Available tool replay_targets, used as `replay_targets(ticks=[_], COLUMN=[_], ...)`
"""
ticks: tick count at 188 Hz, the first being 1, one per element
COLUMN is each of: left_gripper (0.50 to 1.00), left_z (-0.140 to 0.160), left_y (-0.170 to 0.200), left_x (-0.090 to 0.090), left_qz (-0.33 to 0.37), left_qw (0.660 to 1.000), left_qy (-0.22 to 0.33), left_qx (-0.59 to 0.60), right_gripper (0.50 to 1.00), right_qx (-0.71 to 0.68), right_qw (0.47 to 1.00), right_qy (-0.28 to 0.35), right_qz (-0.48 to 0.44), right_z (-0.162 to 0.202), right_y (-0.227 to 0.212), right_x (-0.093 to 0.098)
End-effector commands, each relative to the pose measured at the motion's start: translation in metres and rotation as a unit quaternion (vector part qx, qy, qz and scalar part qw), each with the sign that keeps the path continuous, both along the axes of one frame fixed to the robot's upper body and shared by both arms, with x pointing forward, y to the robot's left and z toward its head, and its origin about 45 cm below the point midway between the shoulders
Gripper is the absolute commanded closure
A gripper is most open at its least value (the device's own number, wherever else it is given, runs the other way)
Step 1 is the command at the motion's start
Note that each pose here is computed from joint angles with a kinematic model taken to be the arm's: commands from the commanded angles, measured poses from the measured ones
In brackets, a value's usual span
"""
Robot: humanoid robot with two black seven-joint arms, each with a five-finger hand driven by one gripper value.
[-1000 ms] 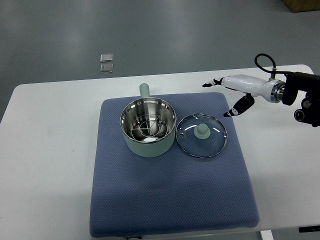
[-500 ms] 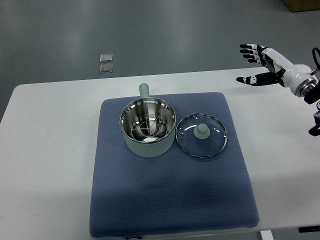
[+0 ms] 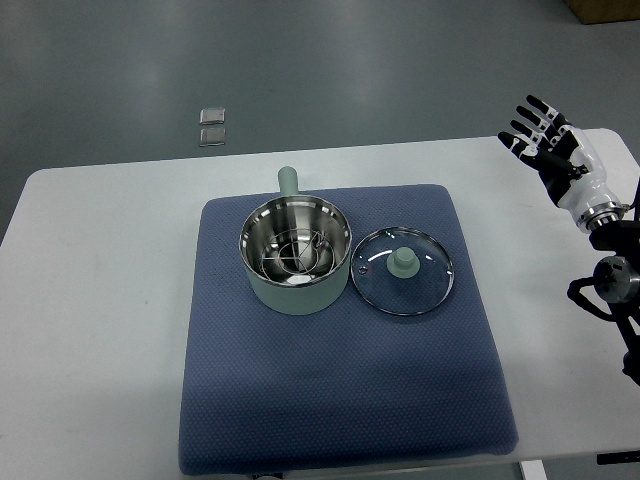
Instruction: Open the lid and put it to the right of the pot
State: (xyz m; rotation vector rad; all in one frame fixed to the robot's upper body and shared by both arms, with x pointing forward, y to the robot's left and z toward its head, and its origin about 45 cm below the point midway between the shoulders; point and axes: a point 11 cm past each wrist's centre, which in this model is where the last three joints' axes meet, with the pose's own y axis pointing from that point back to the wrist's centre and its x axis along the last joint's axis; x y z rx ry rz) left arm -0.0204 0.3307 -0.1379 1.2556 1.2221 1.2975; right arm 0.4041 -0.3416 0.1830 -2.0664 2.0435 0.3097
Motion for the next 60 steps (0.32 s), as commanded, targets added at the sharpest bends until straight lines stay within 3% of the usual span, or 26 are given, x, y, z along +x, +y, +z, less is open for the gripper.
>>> replay_targets(ticks=[1, 11, 60], left_gripper=[0.5, 0.5, 0.5], left_z=[0.0, 0.0, 0.0], left_y=[0.0, 0.0, 0.0], left_x=[0.0, 0.0, 0.0], left_qz=[0.0, -0.001, -0.001], left_qw=[1.0, 1.0, 1.0], left_qy=[0.0, 0.0, 0.0], left_qx=[0.0, 0.0, 0.0], right_gripper=[0.589, 0.57, 0.57], right_qx=[0.05, 0.06, 0.075], right_qw=[0.998, 0.998, 0.997], right_qy=[0.005, 0.007, 0.002], right_qz=[-0.023, -0.025, -0.027], right_z=[-0.019, -0.025, -0.033], right_y=[0.009, 0.014, 0.028], right_x=[-0.012, -0.017, -0.021])
